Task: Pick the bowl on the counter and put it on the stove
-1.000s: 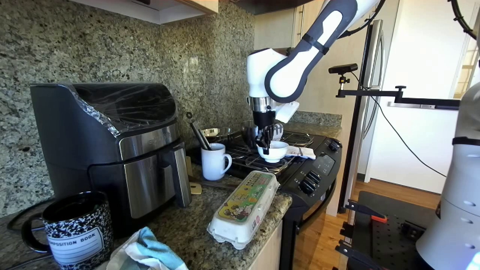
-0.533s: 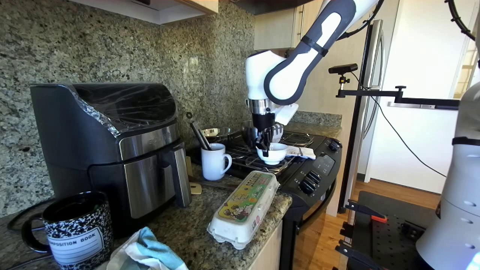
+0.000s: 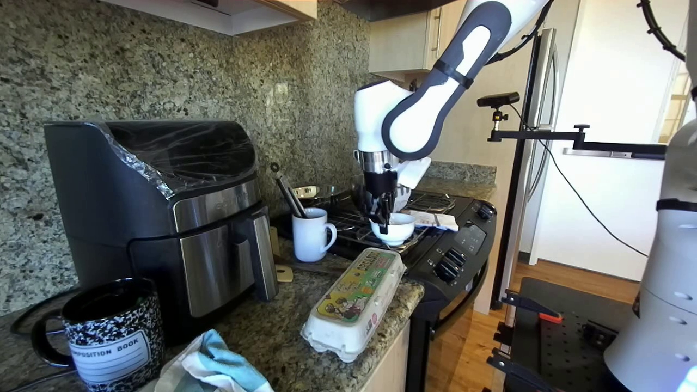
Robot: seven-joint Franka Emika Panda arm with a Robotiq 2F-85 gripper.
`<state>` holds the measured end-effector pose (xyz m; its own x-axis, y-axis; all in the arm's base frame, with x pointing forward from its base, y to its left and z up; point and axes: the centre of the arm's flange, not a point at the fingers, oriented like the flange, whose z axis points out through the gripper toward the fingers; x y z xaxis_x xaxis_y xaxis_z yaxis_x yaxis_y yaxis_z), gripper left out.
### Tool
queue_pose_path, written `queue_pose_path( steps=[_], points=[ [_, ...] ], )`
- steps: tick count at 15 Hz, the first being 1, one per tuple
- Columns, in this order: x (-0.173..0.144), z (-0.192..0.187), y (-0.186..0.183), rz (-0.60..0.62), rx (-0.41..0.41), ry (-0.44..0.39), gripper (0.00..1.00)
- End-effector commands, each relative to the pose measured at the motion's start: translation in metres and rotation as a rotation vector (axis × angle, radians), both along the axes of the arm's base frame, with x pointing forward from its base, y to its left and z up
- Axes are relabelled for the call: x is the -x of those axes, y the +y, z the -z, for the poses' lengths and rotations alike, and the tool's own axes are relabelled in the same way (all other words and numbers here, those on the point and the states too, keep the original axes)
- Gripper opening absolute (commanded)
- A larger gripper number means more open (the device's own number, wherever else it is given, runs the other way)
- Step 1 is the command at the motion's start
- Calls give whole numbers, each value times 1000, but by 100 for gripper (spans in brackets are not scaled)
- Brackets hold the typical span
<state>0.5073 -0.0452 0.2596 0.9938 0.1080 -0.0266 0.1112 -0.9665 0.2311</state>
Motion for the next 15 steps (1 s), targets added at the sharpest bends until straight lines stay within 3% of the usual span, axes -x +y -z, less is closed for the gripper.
queue_pose_path(
  steps=[1,14,15],
  points=[
    [0,0,1,11,19,-32,2],
    [-1,0,-7,12,27,-31,3],
    [-1,1,-6,10,25,-27,16]
  ],
)
